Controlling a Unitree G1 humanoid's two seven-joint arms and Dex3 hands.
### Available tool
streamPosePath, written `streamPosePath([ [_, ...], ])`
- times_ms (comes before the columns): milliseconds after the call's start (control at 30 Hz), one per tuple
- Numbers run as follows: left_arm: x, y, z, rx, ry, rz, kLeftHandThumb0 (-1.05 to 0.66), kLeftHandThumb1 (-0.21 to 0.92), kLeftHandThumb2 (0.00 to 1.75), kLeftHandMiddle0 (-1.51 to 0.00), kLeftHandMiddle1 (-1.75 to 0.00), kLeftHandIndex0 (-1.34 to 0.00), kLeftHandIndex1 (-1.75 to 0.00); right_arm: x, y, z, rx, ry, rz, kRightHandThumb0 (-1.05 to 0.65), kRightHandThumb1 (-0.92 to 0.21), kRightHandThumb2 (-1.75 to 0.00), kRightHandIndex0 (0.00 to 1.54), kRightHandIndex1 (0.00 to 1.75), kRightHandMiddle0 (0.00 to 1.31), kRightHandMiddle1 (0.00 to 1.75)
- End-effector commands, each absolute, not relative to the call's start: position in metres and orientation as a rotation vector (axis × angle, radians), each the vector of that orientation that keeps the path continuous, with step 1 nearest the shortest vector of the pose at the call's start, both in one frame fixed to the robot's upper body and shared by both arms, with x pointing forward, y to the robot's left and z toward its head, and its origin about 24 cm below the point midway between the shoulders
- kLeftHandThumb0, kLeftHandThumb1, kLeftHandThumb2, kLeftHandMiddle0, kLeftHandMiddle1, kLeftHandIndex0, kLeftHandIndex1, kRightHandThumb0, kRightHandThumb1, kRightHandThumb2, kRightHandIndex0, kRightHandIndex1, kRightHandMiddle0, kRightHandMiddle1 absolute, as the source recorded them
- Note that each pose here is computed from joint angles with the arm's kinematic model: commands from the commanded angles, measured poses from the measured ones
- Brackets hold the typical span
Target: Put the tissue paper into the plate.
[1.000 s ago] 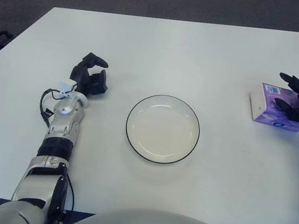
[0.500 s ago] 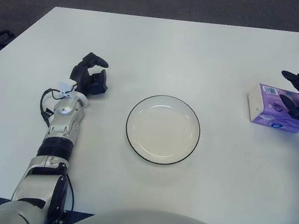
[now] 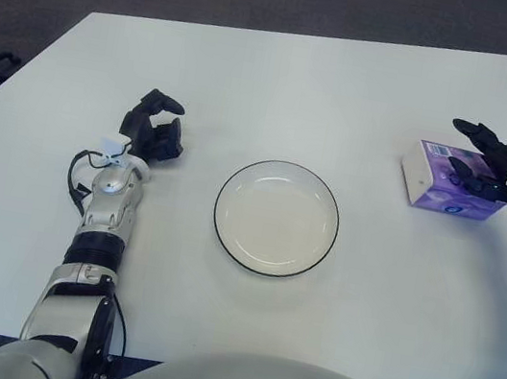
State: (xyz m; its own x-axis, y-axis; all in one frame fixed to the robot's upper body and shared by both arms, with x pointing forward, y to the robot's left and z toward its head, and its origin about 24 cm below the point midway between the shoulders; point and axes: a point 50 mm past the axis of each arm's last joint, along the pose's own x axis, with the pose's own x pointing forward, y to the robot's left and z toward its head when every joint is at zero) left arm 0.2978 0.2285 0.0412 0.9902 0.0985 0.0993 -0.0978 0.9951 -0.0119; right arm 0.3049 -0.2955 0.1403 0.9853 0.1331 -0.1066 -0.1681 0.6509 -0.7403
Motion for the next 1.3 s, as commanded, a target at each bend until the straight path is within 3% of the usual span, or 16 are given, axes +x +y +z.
streamPosePath([
  [0,0.261,0.212,-0.020,-0.091,0.123,0.119,-0.45,0.42,1.19,-1.29,-1.75,-0.53,-1.75,0.310,-0.288,0.122,-0.791,0.098,0.199,-0.93,-0.92,-0.64,0.00,0.00,0.00,0.21],
  [667,0.258,0.213,-0.021,-0.115,0.131,0.131,-0.45,0.41,1.20,-1.29,-1.75,-0.54,-1.75,0.321,-0.278,0.120,-0.877,0.056,0.180,-0.96,-0.92,-0.69,0.03,0.01,0.00,0.33],
  [1267,0.259,0.214,-0.020,-0.074,0.131,0.136,-0.45,0.43,1.18,-1.30,-1.75,-0.53,-1.75,0.314,-0.277,0.156,-0.990,-0.054,0.218,-0.98,-0.92,-0.71,0.00,0.00,0.00,0.24],
])
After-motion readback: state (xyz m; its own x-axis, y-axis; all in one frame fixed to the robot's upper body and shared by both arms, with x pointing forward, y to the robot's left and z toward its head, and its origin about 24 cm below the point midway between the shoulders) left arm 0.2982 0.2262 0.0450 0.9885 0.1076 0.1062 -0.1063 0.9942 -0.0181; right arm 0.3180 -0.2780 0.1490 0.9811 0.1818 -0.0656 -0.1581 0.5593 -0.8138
